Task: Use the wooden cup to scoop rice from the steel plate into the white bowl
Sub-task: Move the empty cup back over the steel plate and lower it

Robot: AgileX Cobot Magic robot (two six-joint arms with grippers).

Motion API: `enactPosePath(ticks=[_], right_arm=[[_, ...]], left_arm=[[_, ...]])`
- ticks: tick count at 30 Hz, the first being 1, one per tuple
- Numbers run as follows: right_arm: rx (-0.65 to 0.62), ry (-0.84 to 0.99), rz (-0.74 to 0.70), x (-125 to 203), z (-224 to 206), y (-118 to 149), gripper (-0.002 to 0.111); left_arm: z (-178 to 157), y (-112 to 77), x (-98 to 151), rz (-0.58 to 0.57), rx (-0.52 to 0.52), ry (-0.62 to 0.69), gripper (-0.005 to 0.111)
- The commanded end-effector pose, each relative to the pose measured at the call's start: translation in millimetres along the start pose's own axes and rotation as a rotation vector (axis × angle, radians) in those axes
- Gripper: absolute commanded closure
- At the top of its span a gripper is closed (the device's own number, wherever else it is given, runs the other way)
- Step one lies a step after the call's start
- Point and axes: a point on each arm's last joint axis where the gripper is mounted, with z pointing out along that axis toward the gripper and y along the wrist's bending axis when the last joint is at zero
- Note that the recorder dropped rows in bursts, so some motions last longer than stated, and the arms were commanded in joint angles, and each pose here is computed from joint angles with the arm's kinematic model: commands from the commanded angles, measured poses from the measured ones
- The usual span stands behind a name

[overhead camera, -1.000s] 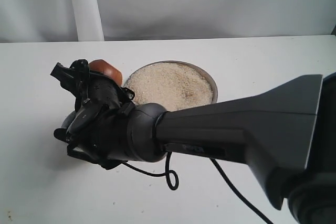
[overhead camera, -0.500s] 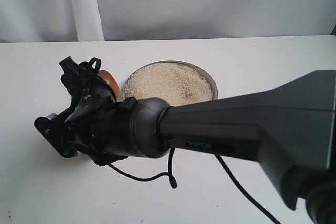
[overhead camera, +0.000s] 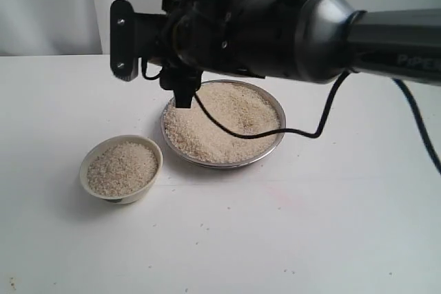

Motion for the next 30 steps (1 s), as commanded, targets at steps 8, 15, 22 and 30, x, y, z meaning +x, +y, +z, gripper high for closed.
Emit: enactPosePath(ticks=[8,15,22,30], right_arm=[[-0.023,0.179,0.009,65.2,8.7,-32.0,0.108],[-0.045,0.259,-0.098,94.0,30.3,-28.3,0.108],[-0.079,0.325,-0.279,106.9,63.8,-1.6,0.108],[-0.073,0.413,-0.304,105.5,98.4,1.5,0.108]], left_arm=[[0.2,-0.2,0.4,-0.003,0.005,0.000,0.107],[0.2,-0.2,0.4,-0.003,0.005,0.000,0.107],[0.2,-0.2,0.4,-0.003,0.005,0.000,0.107],[0.2,-0.2,0.4,-0.003,0.005,0.000,0.107]])
